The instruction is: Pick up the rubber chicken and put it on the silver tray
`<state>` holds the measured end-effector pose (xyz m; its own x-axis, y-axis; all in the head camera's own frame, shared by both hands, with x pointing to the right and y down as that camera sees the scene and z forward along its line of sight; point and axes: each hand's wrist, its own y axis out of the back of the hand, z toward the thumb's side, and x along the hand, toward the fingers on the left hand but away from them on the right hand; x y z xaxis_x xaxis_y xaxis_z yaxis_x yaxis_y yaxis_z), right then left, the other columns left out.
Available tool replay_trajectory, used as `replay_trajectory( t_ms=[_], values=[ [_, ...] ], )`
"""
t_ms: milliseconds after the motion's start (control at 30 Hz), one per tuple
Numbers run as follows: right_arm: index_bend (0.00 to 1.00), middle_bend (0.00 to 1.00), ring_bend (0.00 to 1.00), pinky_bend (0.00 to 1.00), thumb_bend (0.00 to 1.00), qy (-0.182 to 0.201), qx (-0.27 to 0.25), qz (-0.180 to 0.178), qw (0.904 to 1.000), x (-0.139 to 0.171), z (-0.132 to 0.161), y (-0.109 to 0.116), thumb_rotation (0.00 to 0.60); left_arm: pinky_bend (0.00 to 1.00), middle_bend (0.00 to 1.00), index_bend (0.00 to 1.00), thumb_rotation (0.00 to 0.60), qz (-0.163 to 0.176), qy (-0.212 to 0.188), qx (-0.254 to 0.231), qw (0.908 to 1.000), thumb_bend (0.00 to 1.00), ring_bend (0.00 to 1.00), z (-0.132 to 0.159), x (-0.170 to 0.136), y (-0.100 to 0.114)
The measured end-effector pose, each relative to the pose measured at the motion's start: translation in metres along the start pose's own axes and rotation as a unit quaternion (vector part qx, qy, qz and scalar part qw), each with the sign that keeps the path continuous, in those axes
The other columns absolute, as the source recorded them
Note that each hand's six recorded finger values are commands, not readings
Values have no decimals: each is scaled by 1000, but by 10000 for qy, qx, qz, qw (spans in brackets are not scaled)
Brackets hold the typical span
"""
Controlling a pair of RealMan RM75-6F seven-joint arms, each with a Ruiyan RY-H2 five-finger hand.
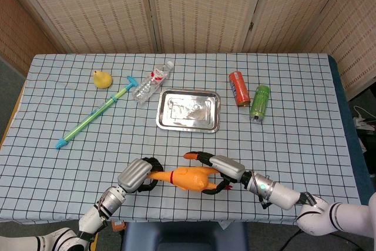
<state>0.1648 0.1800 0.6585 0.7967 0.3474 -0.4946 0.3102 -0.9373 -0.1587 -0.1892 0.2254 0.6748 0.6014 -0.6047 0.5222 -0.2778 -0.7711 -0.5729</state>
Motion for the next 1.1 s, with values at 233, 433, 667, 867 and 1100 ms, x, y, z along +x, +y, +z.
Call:
replay_trajectory(
  t_ms=[233, 433, 667, 867, 1100],
  values=[
    [877, 592, 721, 905, 222, 271, 489, -795, 9953, -3, 10, 6, 600, 390, 561, 740, 600, 61, 8, -33, 10000, 986, 336, -1, -1, 4],
    [996, 646, 776, 979, 224, 382, 752, -1553, 9843, 1, 18, 11, 600, 399, 593, 740, 600, 150, 2, 20, 9999, 987, 351, -1, -2, 6],
    [1000, 653, 783, 986, 228, 429, 634, -1635, 9836, 0, 21, 11, 600, 399, 597, 743, 600, 171, -8, 24, 9999, 987, 352, 0, -3, 7],
    [866, 620, 693, 888, 224, 405, 589, -1602, 9845, 0, 21, 10, 600, 401, 588, 744, 600, 193, -35, 61, 9998, 988, 354, 1, -1, 9],
    [0, 2, 0, 7, 169, 156, 662, -1068, 9919, 7, 13, 5, 600, 403, 576, 740, 600, 164, 50, -41, 9998, 988, 354, -6, 0, 9]
  ],
)
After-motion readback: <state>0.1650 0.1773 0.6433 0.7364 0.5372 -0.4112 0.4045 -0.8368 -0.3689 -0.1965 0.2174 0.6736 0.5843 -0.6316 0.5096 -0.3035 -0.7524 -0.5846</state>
